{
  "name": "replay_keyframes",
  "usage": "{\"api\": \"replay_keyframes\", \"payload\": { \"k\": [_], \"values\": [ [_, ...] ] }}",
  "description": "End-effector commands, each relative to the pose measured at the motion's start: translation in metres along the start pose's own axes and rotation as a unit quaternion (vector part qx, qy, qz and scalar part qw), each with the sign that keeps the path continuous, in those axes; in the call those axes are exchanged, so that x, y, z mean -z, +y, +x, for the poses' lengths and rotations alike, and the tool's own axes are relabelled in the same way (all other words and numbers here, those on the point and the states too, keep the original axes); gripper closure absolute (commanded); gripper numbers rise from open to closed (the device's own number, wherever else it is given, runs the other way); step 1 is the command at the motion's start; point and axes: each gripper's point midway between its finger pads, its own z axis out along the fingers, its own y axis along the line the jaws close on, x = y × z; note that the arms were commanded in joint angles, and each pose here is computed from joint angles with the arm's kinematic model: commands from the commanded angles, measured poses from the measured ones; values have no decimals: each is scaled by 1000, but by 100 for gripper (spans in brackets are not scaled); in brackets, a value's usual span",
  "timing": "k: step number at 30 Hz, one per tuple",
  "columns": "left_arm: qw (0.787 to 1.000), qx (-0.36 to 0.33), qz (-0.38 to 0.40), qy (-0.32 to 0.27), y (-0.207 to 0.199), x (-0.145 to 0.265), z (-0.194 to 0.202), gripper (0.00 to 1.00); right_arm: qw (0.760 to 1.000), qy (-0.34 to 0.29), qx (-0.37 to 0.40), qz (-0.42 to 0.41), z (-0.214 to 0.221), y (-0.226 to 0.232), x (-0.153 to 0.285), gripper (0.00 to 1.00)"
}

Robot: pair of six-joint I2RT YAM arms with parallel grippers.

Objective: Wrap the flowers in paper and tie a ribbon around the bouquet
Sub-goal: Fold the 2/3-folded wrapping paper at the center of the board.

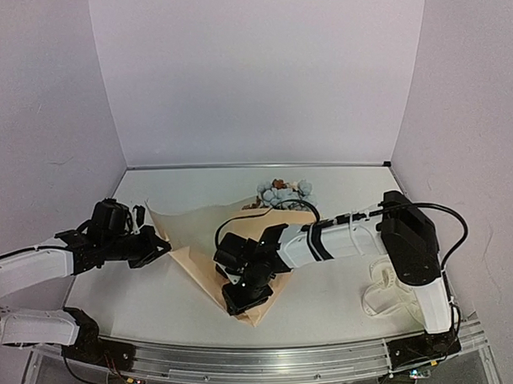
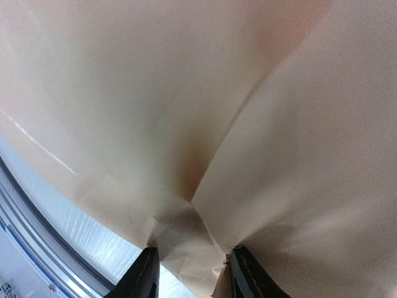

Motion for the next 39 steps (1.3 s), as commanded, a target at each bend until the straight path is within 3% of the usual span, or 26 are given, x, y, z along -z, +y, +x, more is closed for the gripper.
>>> {"api": "replay_keyframes", "payload": {
  "k": [1, 5, 12, 15, 18, 25, 31, 39],
  "values": [
    [1000, 7, -1, -23, 8, 4, -1, 100, 999, 8, 18, -39, 11, 21, 53, 53],
    [1000, 6, -1, -25, 10, 7, 1, 100, 998, -13, 16, -59, 10, 26, 81, 44],
    [1000, 4, 1, -22, 11, 8, 5, 100, 998, -44, -33, -22, 26, -15, 104, 41],
    [1000, 3, 8, -22, 8, 9, 5, 100, 997, -53, -58, 23, 38, -48, 100, 48],
    [1000, -2, 15, -18, 4, 9, 6, 100, 993, -56, -102, 19, 39, -62, 86, 57],
    [999, -15, 32, -13, -10, 12, 5, 100, 989, -71, -132, 4, 8, -57, 59, 71],
    [998, -41, 56, -4, -35, 14, 9, 100, 983, -82, -166, -24, -17, -41, 48, 77],
    [987, -114, 114, 19, -96, 9, 27, 100, 977, -67, -199, -33, -17, -44, 20, 80]
  ]
}}
